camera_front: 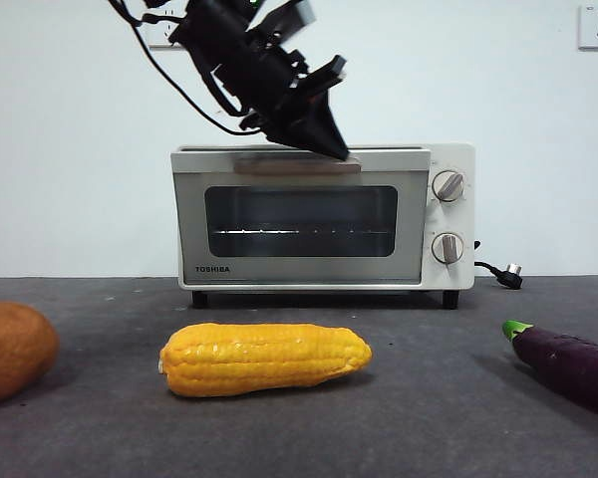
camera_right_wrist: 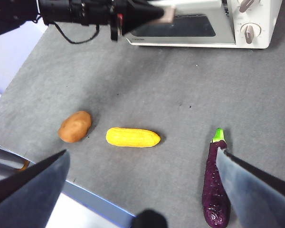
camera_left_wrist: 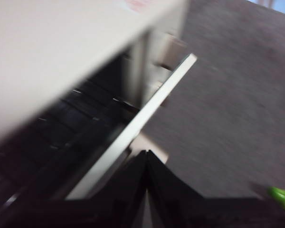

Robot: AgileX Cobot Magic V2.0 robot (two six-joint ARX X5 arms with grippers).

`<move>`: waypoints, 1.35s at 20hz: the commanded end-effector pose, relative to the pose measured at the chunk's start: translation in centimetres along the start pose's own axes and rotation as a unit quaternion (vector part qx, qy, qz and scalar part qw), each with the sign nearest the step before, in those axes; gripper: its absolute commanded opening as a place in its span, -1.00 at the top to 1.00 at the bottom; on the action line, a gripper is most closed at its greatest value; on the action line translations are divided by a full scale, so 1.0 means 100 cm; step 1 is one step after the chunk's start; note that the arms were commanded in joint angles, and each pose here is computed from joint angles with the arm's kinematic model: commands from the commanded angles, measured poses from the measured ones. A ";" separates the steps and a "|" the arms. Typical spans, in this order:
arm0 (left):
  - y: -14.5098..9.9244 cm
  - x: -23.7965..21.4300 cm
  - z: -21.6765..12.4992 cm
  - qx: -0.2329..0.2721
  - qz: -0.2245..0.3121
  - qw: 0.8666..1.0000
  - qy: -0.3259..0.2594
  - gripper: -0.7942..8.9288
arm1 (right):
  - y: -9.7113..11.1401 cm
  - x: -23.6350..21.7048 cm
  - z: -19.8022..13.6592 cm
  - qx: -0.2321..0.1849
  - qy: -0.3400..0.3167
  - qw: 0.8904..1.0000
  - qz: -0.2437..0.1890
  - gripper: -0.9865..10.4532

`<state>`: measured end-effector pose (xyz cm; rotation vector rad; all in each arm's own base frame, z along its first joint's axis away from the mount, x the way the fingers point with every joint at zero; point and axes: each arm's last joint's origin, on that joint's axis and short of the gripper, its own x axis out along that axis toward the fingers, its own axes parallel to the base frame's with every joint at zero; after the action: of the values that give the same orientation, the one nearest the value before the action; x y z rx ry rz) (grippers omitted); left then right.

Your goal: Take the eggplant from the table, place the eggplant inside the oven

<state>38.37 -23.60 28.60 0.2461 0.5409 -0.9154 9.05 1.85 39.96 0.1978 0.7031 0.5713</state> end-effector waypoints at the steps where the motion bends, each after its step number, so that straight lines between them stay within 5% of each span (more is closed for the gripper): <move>1: -0.002 0.026 -0.031 -0.015 -0.005 0.997 0.071 0.85 | 0.001 -0.001 0.001 -0.009 -0.004 1.000 0.000 -0.11; 7: -0.039 0.035 -0.031 -0.011 -0.084 0.992 0.094 0.85 | 0.000 -0.001 0.001 -0.011 -0.007 1.000 -0.011 -0.11; 15: -0.072 0.042 -0.027 0.010 -0.115 0.988 0.100 0.85 | -0.003 0.003 0.004 -0.005 0.002 1.000 -0.014 -0.11; 22: -0.068 0.031 -0.020 0.000 -0.107 0.991 0.086 0.85 | -0.005 0.007 0.005 0.000 0.012 1.000 -0.017 -0.11; 27: -0.045 -0.016 0.004 -0.034 -0.070 0.996 0.041 0.85 | -0.010 0.014 0.006 0.009 0.039 0.999 -0.023 -0.11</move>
<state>34.15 -25.44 29.84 0.2066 0.6598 -1.0297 10.80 1.80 39.19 0.1946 0.7968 0.5255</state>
